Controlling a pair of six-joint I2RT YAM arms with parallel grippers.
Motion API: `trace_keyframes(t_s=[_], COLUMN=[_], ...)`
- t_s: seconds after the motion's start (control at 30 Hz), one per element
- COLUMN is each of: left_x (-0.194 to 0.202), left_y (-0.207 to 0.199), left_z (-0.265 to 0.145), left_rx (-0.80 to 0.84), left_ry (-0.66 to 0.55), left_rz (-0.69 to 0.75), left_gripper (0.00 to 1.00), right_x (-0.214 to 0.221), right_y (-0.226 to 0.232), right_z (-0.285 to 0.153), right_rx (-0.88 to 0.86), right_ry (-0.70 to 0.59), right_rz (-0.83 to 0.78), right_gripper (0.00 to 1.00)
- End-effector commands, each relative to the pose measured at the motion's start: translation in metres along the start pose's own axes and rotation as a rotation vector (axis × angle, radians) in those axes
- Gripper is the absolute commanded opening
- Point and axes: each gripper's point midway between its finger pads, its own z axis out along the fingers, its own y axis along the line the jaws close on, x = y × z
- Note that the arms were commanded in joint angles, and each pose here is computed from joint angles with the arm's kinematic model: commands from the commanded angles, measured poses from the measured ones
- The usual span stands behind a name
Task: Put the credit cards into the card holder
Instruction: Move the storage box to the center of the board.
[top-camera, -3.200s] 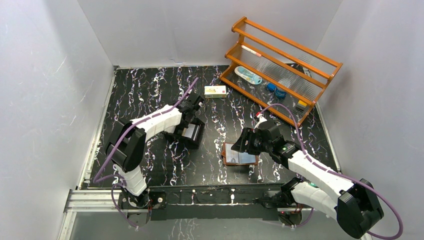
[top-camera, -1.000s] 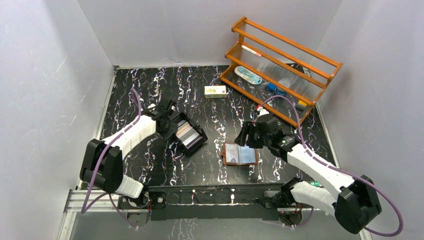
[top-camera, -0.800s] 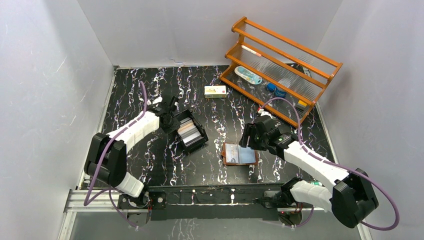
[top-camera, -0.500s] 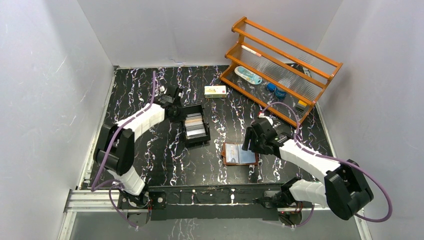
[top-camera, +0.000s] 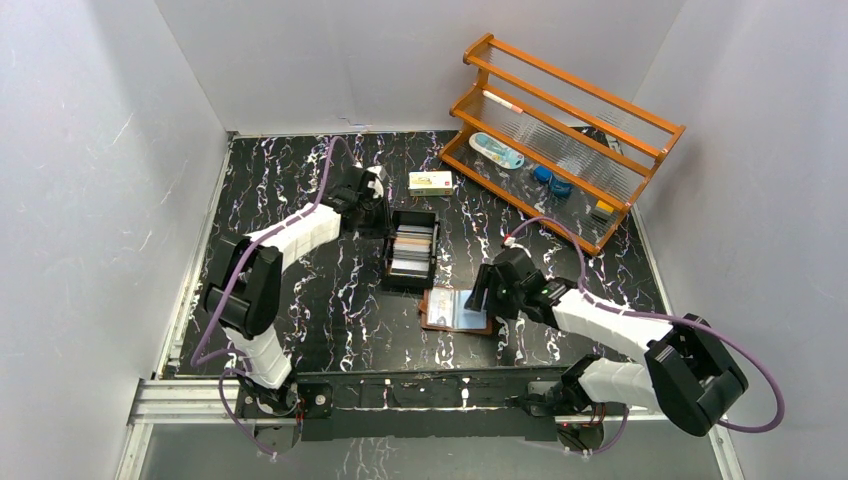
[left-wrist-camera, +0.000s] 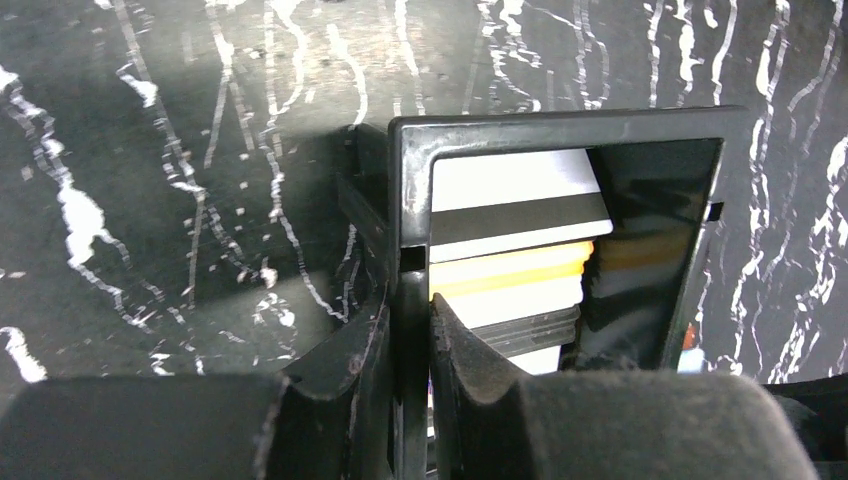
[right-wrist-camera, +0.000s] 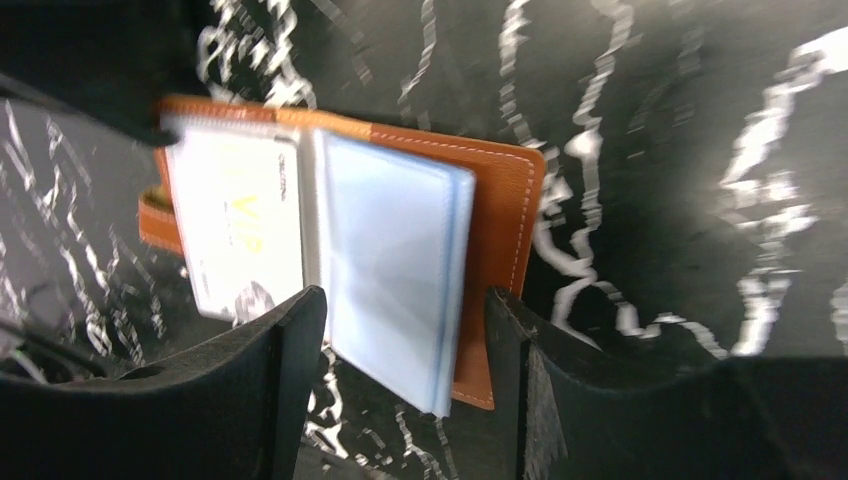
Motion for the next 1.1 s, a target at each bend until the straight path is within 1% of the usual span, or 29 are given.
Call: trace_keyframes(t_s=[0.0,0.13,0.23,0.37,0.43,0.53,0.6,0.67,0.77,0.8,0.9,0.97,1.07], left_x=[-0.031,-0.030,-0.028,-0.024,-0.027,-0.028,-0.022,-0.009,0.019,0.034,0.055,0.059,0.048], left_y=[-0.061,-0.082,-0.091,-0.094,-0.095,-0.084,-0.071,-0.064,-0.062,-0.062,-0.061,-0.057,-0.043], left_z=[-0.014,-0.009,-0.007,-0.016,-0.028,-0.051,-0.066,-0.080,-0.097,-0.102,-0.111,-0.111,-0.103], left_rx=[0.230,0.248,0.276,0.299,0.295,0.210,0.143,0.130,0.178,0.215,0.284,0.305,0.282], left_ry=[-0.115,-0.122,-0.108,-0.103,-0.120,-0.126,-0.117,-0.102,-0.057,-0.035,-0.024,-0.035,-0.026], left_rz=[0.099,0.165,0.157,0.151,0.143,0.117,0.091,0.063,0.018,0.002,-0.101,-0.133,-0.187], left_gripper=[0.15,0.20,0.25,0.39,0.42,0.47,0.48,0.49,0.53,0.53,0.57,0.60,0.60], right_x=[0.038,0.053,0.059,0.058,0.050,0.026,0.009,-0.009,-0.049,-0.062,-0.092,-0.108,-0.126], right_y=[0.014,0.023,0.027,0.024,0.025,0.041,0.053,0.064,0.080,0.087,0.110,0.124,0.139], right_z=[0.004,0.004,0.001,-0.007,-0.018,-0.043,-0.058,-0.069,-0.078,-0.077,-0.063,-0.051,-0.029], right_rx=[-0.024,-0.031,-0.038,-0.021,-0.006,-0.051,-0.073,-0.068,-0.012,-0.002,0.036,0.055,0.088], right_ry=[0.095,0.110,0.106,0.091,0.066,-0.010,-0.061,-0.106,-0.212,-0.244,-0.290,-0.307,-0.326], right_rz=[0.021,0.028,0.038,0.039,0.026,-0.013,-0.058,-0.117,-0.264,-0.344,-0.614,-0.781,-0.985], right_gripper=[0.67,0.66,0.66,0.66,0.67,0.68,0.69,0.70,0.70,0.70,0.69,0.69,0.70])
